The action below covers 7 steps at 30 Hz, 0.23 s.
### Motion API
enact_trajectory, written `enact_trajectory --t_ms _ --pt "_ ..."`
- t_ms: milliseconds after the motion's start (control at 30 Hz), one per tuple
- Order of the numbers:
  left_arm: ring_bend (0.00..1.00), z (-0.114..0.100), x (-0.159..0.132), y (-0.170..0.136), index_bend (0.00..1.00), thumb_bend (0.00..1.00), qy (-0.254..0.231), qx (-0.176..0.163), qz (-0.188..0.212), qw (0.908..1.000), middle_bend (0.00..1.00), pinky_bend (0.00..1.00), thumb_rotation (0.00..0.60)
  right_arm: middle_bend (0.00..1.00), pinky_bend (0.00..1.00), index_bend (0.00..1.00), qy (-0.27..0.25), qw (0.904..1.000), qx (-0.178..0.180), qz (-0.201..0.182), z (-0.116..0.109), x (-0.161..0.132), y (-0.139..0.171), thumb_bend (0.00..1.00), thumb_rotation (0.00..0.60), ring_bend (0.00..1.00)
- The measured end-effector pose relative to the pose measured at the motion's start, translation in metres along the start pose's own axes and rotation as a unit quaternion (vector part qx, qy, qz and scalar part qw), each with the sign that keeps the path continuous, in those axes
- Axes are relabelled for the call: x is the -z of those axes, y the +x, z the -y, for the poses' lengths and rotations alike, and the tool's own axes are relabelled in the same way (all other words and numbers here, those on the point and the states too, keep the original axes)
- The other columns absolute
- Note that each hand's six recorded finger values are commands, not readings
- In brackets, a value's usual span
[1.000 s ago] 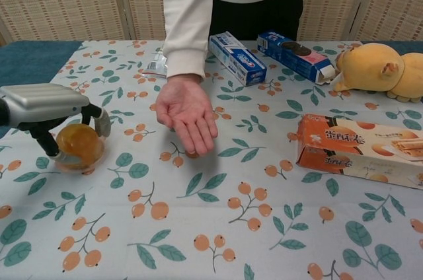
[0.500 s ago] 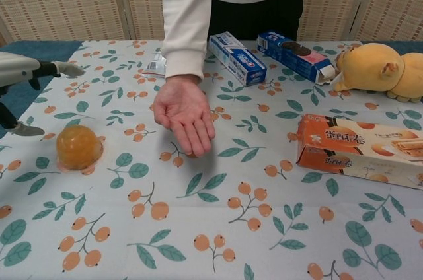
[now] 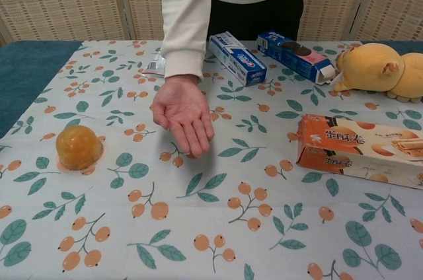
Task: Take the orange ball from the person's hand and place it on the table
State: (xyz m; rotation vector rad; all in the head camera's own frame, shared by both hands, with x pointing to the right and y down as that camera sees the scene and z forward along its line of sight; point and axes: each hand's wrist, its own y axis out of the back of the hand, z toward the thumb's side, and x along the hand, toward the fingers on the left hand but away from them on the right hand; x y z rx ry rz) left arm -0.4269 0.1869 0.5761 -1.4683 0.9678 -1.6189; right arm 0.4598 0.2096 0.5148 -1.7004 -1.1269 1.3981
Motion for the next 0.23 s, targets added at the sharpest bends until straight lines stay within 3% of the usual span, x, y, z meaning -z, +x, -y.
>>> enact_trajectory --t_ms 233 --pt "0.11 -0.009 -0.005 -0.025 0.01 0.20 -0.002 -0.023 0.012 0.9997 0.04 0.22 0.600 0.31 0.41 0.18 -0.002 1.0000 -0.001 -0.003 0.002 -0.002 -0.002 0.39 0.600 0.21"
